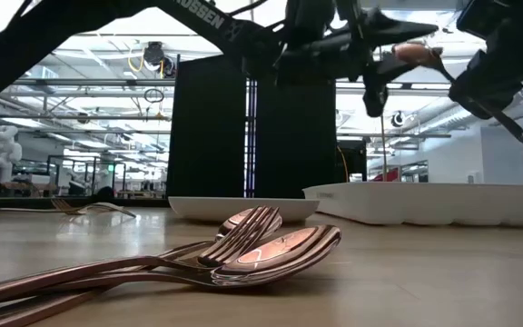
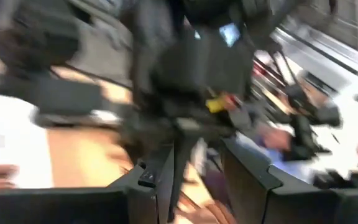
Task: Sort silverware
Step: Put the spoon in the silverware tray
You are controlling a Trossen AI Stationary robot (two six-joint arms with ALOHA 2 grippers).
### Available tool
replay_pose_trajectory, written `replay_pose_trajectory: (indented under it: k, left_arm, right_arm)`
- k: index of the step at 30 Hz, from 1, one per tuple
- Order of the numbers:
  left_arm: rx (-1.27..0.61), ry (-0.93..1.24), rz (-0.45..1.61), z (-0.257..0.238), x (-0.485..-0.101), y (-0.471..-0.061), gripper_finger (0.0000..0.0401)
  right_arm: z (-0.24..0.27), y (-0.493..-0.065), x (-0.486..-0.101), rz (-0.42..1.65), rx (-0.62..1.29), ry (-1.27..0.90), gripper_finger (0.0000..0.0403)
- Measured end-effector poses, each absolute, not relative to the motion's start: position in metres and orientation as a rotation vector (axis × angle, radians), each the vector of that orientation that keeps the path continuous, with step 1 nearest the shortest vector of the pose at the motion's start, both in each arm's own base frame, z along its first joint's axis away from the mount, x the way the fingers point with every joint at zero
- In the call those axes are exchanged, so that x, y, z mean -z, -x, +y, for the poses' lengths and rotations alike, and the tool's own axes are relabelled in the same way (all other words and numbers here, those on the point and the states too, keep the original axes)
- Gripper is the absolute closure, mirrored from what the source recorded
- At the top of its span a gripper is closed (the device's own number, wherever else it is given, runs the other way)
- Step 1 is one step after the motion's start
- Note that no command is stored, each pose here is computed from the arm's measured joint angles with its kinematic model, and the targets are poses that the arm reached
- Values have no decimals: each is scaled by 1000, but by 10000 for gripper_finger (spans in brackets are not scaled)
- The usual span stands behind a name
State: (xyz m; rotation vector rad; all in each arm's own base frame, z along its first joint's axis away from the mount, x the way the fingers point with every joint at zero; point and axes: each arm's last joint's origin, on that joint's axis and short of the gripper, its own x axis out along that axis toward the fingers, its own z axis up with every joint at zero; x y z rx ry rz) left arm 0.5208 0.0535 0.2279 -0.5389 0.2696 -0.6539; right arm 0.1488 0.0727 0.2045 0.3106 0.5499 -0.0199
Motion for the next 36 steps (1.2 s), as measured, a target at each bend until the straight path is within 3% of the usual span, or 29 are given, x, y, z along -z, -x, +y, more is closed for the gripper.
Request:
replay_pose_trajectory:
  k: [9, 20, 26, 31, 36]
  left_arm:
    - [440, 520, 200, 79, -232, -520, 276]
    - [9, 491, 103, 79, -237, -523, 276]
    - [33, 370, 25, 68, -242, -526, 276]
    - [94, 314, 35, 58, -242, -527, 276]
    - [303, 235, 37, 46, -244, -526, 277]
  right_arm:
    - [54, -130, -204, 509, 316, -266, 403]
    - [31, -111, -203, 421, 671, -110, 403]
    - [27, -120, -204, 422, 707, -74, 403]
    - [33, -131, -215, 371, 585, -54, 403]
    - [39, -139, -228, 292, 433, -84, 403]
